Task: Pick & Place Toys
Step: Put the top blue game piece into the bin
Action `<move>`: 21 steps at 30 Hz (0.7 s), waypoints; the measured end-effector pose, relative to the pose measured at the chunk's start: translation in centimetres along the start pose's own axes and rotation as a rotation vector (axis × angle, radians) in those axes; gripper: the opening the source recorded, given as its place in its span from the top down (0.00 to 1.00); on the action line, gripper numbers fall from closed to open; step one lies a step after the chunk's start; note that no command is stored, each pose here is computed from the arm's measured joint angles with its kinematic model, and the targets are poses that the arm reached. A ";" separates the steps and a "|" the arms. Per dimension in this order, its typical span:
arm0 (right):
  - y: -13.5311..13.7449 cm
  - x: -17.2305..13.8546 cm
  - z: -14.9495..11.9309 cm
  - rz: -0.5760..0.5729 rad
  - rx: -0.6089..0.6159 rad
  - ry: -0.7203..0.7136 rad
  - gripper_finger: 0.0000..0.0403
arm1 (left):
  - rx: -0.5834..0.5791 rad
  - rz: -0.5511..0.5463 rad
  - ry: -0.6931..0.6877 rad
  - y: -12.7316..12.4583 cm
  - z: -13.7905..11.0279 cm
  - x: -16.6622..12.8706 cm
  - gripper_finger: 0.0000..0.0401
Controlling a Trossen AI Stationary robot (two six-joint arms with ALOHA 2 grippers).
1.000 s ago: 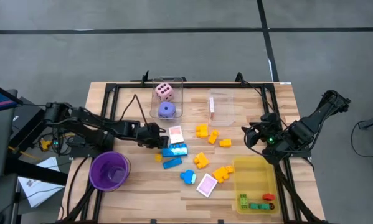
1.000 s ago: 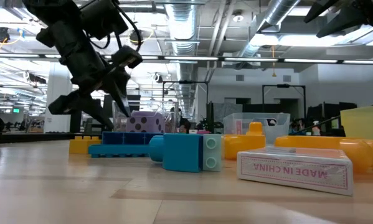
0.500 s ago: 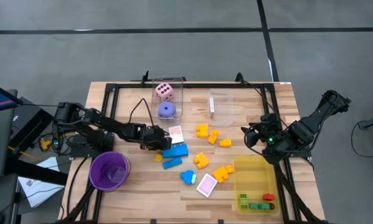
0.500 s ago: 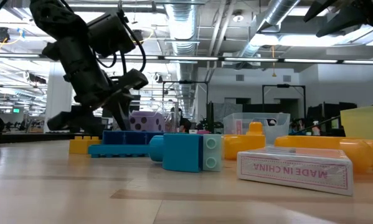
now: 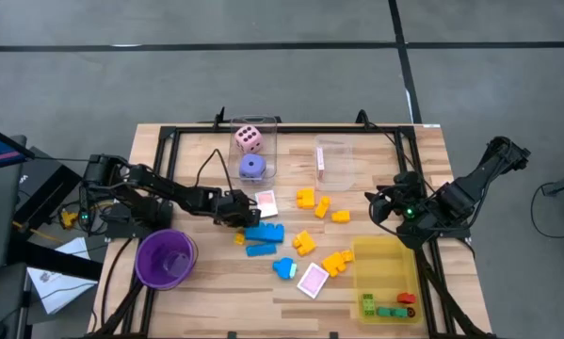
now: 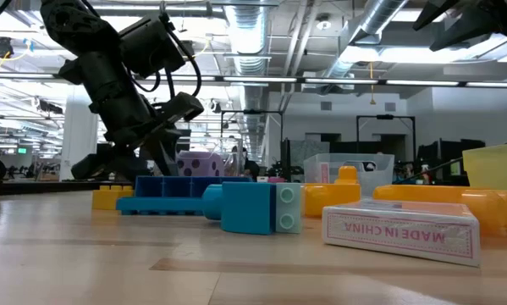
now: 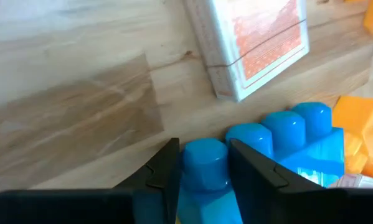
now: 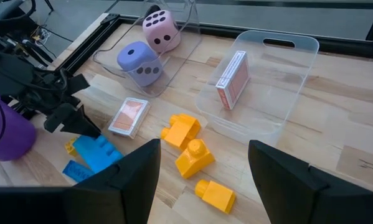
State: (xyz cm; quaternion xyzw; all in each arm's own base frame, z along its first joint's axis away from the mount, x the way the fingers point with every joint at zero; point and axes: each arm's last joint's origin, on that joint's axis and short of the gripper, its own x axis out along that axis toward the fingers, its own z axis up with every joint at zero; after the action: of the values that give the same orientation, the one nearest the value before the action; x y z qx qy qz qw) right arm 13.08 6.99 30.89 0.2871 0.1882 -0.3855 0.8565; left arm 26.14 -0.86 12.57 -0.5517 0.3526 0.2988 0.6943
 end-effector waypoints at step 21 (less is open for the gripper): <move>0.0 0.0 -0.1 -0.002 0.003 0.026 0.42 | 0.333 -0.091 -0.429 -2.0 -4.6 -1.0 0.95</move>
State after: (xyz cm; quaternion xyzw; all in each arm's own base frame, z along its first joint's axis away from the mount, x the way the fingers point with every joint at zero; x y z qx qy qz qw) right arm 13.07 7.03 30.83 0.2930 0.1990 -0.3827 0.8533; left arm 26.44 -5.77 13.90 -0.3692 0.2165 0.3152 0.8470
